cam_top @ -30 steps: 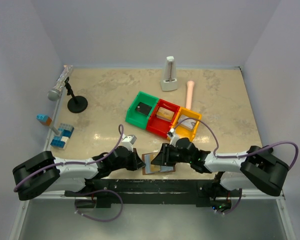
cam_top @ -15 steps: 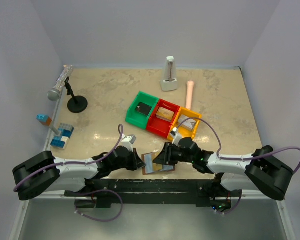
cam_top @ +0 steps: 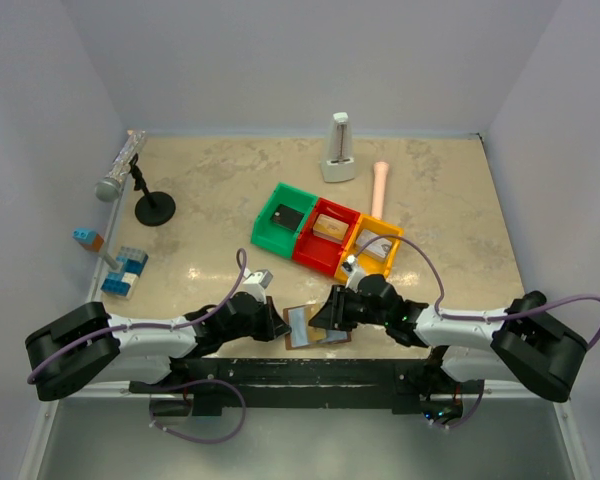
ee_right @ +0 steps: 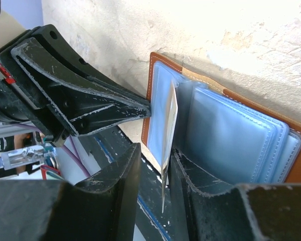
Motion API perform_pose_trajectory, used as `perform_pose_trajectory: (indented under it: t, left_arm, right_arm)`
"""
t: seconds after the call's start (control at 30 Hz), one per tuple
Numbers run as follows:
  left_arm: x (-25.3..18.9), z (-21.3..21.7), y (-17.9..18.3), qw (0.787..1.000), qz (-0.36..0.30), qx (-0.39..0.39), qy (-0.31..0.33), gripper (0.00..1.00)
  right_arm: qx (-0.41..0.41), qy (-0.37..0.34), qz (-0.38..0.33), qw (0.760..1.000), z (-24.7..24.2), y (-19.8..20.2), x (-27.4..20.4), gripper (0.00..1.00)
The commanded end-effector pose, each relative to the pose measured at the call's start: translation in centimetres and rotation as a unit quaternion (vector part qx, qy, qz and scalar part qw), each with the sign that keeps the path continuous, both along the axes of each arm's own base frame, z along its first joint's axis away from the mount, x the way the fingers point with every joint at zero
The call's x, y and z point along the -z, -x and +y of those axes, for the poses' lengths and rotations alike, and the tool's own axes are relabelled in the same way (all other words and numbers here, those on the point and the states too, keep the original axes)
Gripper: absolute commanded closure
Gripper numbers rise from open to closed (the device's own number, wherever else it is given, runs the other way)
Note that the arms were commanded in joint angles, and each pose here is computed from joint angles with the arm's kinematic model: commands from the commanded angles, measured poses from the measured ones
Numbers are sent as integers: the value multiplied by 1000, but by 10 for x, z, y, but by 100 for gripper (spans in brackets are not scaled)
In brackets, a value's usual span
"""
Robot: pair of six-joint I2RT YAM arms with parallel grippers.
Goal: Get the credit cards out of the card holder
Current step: Remove the credit card from the card holder.
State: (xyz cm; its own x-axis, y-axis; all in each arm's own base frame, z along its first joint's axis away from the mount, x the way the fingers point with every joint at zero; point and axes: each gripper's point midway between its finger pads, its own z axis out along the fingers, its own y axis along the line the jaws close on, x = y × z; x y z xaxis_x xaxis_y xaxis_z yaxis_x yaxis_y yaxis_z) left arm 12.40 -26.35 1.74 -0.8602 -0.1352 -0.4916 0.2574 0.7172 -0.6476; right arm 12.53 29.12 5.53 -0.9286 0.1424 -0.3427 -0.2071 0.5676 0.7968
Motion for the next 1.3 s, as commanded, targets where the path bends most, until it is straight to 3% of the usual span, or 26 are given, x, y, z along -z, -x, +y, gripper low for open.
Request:
perform_pose_trajectory:
  t: [0.0, 0.47, 0.7, 1.27]
  left_arm:
    - [25, 19, 10, 998, 19, 1, -53, 100]
    - [26, 20, 10, 998, 18, -1, -53, 100]
    - [24, 19, 9, 999, 16, 0, -52, 100]
    - [-1, 4, -2, 999, -21, 15, -32, 100]
  right_arm:
    - [4, -16, -22, 1000, 3, -7, -11, 69]
    - [18, 5, -21, 1000, -6, -10, -7, 82]
    - [26, 17, -23, 999, -13, -11, -8, 99]
    - [46, 77, -66, 994, -46, -15, -27, 100]
